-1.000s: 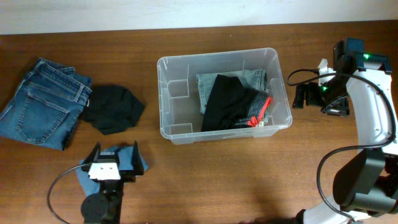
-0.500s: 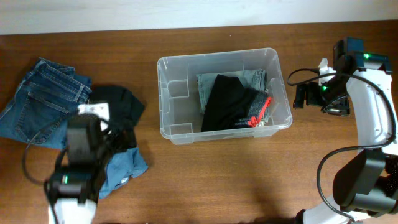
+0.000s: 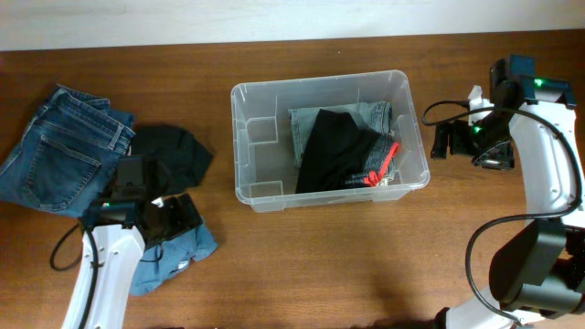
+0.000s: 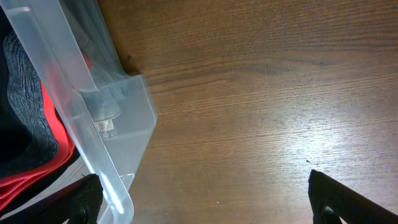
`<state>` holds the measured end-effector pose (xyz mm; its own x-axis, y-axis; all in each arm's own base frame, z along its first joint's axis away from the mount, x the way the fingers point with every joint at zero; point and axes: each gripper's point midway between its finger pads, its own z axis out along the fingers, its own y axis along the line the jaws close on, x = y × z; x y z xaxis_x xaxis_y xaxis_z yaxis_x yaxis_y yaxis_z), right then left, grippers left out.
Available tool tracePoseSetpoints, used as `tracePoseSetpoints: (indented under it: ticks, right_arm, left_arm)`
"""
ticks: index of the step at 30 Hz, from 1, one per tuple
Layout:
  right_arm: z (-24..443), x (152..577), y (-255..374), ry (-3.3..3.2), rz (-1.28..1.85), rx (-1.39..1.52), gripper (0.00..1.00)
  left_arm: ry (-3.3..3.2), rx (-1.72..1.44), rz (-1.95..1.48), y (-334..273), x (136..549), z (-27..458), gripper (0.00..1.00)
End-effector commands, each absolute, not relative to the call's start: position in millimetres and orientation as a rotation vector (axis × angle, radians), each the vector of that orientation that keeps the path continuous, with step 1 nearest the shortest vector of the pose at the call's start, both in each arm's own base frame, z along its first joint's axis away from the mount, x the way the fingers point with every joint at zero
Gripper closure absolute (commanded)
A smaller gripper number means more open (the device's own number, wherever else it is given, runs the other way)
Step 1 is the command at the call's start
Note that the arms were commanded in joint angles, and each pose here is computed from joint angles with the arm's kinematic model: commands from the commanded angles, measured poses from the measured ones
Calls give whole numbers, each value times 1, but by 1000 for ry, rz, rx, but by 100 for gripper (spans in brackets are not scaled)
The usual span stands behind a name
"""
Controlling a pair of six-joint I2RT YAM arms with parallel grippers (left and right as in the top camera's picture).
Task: Pack container
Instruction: 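Move the left gripper down and grasp the light blue cloth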
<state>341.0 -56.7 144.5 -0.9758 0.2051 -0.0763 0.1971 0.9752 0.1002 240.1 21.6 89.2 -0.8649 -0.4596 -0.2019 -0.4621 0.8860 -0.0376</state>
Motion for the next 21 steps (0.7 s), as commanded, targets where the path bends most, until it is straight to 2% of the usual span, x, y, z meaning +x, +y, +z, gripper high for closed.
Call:
tracePoseSetpoints:
  ticks: [1, 13, 21]
  right_arm:
    - [155, 344, -57, 3004, 121, 298, 2]
    - [155, 344, -57, 3004, 121, 298, 2]
    - [155, 344, -57, 3004, 121, 298, 2]
  left_arm:
    - [2789, -892, 91, 34, 237, 87, 0]
    - [2755, -1051, 195, 44, 214, 46, 0]
    - [2706, -1052, 172, 44, 205, 1, 0]
